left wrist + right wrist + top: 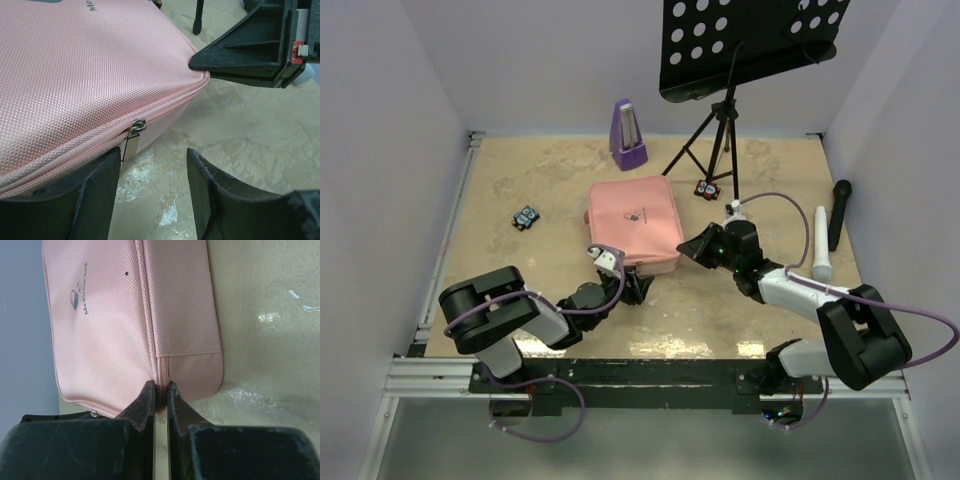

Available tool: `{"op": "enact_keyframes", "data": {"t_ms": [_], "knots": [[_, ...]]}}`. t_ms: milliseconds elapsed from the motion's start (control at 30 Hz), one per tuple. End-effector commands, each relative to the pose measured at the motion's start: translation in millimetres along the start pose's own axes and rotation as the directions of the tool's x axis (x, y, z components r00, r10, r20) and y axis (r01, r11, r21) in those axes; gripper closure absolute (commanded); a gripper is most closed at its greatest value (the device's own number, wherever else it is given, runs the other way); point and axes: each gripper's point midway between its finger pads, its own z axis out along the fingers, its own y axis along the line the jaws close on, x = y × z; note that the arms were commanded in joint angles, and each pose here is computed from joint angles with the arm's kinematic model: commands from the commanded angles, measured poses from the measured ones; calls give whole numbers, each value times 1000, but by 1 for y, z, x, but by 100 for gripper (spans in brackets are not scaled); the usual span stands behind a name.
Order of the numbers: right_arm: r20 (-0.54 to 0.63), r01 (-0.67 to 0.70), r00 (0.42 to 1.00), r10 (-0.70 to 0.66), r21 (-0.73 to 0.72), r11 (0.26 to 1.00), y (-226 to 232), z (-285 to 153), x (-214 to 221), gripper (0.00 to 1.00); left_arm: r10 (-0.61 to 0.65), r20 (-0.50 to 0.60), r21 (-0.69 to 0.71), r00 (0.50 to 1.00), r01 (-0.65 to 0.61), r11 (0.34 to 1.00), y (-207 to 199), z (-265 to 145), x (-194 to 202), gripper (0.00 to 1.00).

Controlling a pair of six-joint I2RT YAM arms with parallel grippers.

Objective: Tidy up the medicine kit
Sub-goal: Zip the medicine box at the center of the board.

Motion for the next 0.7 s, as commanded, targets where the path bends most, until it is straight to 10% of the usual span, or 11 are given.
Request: {"op": "enact_keyframes", "data": {"t_ms": [0, 667], "knots": [[-17, 40, 999, -41, -55, 998, 12, -7, 5, 100, -108, 322, 15, 941, 109, 994, -16, 14, -86, 42], [-25, 45, 999, -47, -77, 996, 19, -16, 12, 100, -42, 291, -133, 956, 84, 988, -3, 36, -85, 69]]}}
